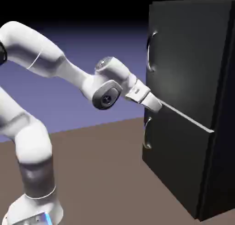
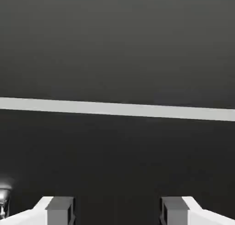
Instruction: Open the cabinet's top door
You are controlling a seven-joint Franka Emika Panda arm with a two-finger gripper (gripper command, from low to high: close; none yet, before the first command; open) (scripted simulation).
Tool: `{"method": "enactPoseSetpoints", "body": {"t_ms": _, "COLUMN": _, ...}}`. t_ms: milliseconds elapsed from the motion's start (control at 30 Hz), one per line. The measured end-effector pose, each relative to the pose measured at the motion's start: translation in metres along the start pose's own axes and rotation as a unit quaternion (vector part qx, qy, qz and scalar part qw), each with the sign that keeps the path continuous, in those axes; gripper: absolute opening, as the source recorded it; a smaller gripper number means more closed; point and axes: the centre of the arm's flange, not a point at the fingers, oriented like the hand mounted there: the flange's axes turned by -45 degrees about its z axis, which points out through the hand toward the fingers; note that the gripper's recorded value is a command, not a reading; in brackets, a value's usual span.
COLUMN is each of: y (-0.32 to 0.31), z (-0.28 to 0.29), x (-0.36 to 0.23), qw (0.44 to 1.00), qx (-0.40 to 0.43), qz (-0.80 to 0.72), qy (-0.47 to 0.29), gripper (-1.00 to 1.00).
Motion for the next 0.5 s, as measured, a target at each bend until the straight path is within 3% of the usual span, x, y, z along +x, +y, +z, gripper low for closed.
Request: {"method": "enactPoseSetpoints", "body": {"t_ms": 500, "y": 0.005, "z": -0.103, "x": 0.051, "qw": 0.988, "qx": -0.020, "qz": 0.078, "qy": 0.133, "gripper": 0.00}}
